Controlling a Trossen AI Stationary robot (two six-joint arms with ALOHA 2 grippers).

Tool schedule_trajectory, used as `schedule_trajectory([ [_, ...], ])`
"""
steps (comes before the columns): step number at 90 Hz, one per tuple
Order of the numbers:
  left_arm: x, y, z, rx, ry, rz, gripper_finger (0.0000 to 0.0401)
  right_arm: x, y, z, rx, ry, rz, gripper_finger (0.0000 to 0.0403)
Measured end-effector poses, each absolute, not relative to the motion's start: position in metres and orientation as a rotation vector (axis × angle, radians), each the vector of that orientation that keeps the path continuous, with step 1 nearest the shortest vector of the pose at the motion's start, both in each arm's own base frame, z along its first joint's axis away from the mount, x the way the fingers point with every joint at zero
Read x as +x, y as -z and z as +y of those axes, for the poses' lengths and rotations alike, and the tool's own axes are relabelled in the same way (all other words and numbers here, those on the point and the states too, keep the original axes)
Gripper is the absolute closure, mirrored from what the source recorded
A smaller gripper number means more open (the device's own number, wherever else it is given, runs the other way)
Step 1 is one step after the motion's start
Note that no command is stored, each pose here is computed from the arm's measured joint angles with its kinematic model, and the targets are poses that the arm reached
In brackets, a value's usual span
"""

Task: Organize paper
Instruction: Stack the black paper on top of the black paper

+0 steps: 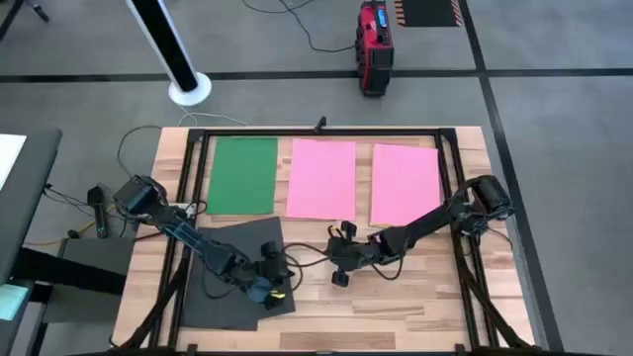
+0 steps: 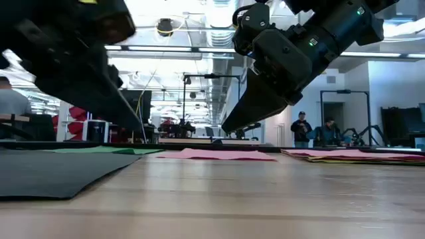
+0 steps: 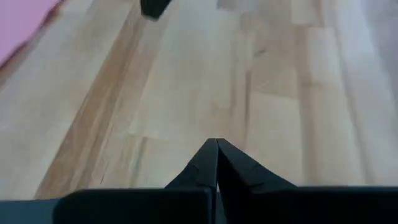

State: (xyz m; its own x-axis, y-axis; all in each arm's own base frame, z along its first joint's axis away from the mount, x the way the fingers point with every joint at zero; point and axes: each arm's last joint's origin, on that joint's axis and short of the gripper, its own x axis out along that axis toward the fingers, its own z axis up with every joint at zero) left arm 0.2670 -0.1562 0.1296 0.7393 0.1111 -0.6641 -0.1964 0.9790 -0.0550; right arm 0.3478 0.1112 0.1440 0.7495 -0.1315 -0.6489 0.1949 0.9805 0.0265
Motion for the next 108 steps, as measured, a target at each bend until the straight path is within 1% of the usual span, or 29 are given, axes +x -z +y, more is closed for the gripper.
schedule_trajectory([
  [11,0.275,-0.109,-0.153,-0.133,-0.159,0.772,0.0401,0.347,-0.144,0.111,0.091,0.182,0.707,0.0403],
  [17,0.278,-0.105,-0.153,-0.13,-0.176,0.771,0.0401,0.347,-0.144,0.111,0.091,0.182,0.706,0.0403],
  [28,0.276,-0.109,-0.159,-0.134,-0.166,0.783,0.0401,0.347,-0.143,0.111,0.087,0.182,0.714,0.0403],
  [47,0.258,-0.122,-0.173,-0.171,-0.146,0.839,0.0401,0.345,-0.141,0.111,0.077,0.187,0.738,0.0403],
  [82,0.23,-0.12,-0.197,-0.247,-0.178,0.88,0.0401,0.345,-0.141,0.111,0.083,0.189,0.74,0.0403],
  [98,0.229,-0.12,-0.198,-0.251,-0.182,0.867,0.0401,0.345,-0.141,0.111,0.083,0.189,0.74,0.0403],
  [108,0.228,-0.12,-0.201,-0.23,-0.133,0.889,0.0401,0.345,-0.141,0.111,0.083,0.189,0.74,0.0403],
])
